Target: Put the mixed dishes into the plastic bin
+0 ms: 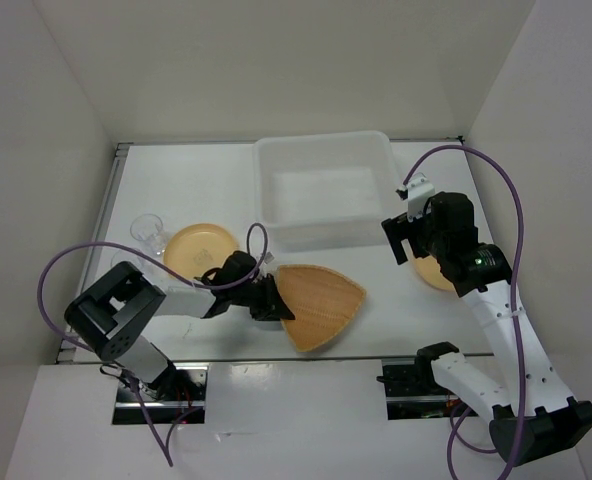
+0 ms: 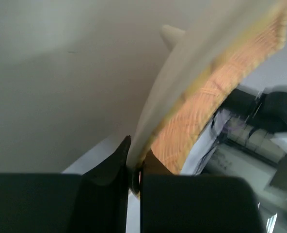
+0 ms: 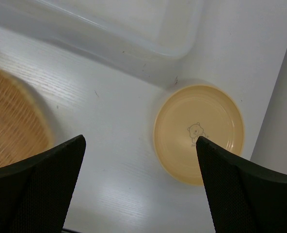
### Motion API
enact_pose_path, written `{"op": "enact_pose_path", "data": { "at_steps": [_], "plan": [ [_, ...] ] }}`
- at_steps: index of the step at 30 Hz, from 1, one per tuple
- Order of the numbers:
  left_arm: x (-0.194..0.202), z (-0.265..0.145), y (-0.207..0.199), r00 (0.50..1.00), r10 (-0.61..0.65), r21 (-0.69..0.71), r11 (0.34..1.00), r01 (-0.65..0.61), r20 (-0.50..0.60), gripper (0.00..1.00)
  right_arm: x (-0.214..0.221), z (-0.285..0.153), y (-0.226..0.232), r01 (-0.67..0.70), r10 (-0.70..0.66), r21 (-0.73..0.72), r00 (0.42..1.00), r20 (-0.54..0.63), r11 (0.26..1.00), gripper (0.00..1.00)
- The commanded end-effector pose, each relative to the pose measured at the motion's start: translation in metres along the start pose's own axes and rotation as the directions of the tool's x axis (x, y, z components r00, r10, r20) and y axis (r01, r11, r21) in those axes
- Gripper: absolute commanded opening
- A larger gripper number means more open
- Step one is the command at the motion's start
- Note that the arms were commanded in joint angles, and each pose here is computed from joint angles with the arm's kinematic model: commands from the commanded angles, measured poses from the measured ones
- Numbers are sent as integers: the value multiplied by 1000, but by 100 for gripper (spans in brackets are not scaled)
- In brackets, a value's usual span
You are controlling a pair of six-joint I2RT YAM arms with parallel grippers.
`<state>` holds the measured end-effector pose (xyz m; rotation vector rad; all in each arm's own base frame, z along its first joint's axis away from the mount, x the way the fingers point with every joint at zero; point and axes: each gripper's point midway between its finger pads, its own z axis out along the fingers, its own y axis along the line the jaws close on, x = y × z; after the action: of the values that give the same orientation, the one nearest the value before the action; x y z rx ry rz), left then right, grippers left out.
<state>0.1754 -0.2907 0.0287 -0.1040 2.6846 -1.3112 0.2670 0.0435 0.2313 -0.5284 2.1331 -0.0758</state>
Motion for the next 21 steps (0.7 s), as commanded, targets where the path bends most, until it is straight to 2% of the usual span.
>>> {"op": "enact_pose_path", "data": {
  "at_steps": [1,3,5,6,8,9,11,12,15,16,18,19,20,21],
  "plan": [
    [10,2,17,1000,-12,-45,999,10,-24,0,-11,-3,-9,-3,1,41,999,40,999,99],
    [15,-1,22,999,-21,-71,997,18,-41,0,-11,-3,-9,-3,1,41,999,40,999,99],
    [12,-6,10,999,6,-66,998,-8,-34,0,-6,1,-11,-14,12,60,999,30,998,99],
    [19,-12,12,998,15,-106,994,-22,-62,0,-15,-3,-19,-35,28,103,997,70,994,99],
    [-2,-31,-31,996,86,-66,994,-85,14,0,-8,1,-28,-74,63,161,995,74,984,99],
    [-3,-44,-39,996,87,-90,992,-86,18,0,-4,1,-40,-115,100,228,992,76,967,99],
    [-27,-75,-89,978,149,-37,989,-145,146,0,-3,1,-55,-165,137,299,984,113,940,99],
    [-51,-103,-133,955,173,22,983,-184,239,0,-4,-2,-66,-197,156,344,977,143,918,99],
    [-101,-140,-183,904,170,46,978,-204,392,0,5,0,-78,-258,208,396,964,166,882,99],
    [-126,-150,-215,880,175,72,971,-229,442,0,5,-4,-86,-274,211,426,959,190,862,99],
    [-161,-153,-231,852,153,63,975,-212,501,0,11,-8,-97,-305,232,468,950,209,829,99],
    [-188,-136,-220,855,110,32,989,-147,506,0,15,-10,-97,-307,233,478,950,209,823,99],
    [-209,-143,-238,830,88,56,988,-142,550,0,13,-14,-102,-321,236,490,945,229,810,99],
    [-228,-138,-239,817,56,65,991,-114,574,0,15,-15,-106,-326,241,501,943,228,801,99]
  ]
}}
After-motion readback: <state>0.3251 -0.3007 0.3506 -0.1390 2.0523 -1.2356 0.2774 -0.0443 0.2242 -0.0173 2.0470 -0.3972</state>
